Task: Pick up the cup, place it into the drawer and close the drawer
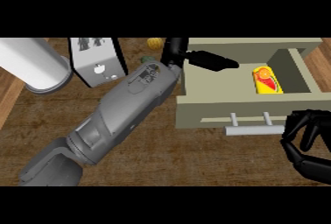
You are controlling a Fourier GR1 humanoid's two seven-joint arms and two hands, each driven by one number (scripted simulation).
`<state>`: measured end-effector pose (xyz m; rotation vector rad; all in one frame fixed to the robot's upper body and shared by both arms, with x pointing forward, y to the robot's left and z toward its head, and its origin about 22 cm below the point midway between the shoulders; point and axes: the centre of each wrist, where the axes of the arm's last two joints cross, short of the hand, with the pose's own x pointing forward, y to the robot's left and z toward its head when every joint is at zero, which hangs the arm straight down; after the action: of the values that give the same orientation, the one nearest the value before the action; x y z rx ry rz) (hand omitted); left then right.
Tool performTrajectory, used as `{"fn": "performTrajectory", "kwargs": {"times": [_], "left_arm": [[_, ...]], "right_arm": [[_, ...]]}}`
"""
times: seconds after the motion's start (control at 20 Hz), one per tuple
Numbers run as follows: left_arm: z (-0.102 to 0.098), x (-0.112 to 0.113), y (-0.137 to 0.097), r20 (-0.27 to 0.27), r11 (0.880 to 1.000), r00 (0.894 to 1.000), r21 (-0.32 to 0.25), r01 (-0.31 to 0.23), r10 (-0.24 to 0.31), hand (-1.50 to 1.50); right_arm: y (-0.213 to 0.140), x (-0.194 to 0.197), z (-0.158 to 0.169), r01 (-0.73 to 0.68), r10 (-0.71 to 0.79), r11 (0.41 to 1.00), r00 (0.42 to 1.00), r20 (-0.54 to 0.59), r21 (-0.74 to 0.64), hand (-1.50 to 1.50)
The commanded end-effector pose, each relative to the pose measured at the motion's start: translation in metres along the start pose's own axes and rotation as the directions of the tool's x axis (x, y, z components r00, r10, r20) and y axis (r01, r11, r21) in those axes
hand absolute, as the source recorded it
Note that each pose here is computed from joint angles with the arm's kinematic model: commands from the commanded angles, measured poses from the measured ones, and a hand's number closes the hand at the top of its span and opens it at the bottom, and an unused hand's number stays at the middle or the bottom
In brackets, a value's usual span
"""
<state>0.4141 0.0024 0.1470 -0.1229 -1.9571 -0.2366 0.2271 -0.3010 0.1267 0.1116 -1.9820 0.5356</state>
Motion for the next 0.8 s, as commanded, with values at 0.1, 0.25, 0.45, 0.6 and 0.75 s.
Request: {"fn": "performTrajectory", "kwargs": {"times": [0.1,0.25,0.45,0.6,0.75], "left_arm": [[0.001,0.009,0.031,0.006,0.997,0.998,0.04,-0.063,0.063,-1.5],[-0.002,0.015,0.07,0.015,0.997,0.999,0.051,-0.049,0.049,-1.5],[0.024,0.0,0.087,-0.012,0.993,0.997,0.097,-0.074,0.075,-1.5],[0.032,0.012,0.117,-0.011,0.991,0.996,0.103,-0.082,0.084,-1.5],[0.048,0.009,0.127,-0.027,0.989,0.994,0.105,-0.101,0.104,-1.5]], "right_arm": [[0.007,0.01,0.009,-0.185,0.19,0.98,0.979,-0.074,0.067,1.5],[0.019,0.025,-0.001,-0.236,0.24,0.97,0.966,-0.096,0.052,1.5],[0.024,0.005,-0.005,-0.288,0.29,0.957,0.947,-0.136,0.037,1.5],[0.037,-0.01,-0.025,-0.327,0.33,0.944,0.931,-0.155,0.045,1.5],[0.052,-0.023,-0.041,-0.394,0.403,0.915,0.904,-0.14,0.087,1.5]]}}
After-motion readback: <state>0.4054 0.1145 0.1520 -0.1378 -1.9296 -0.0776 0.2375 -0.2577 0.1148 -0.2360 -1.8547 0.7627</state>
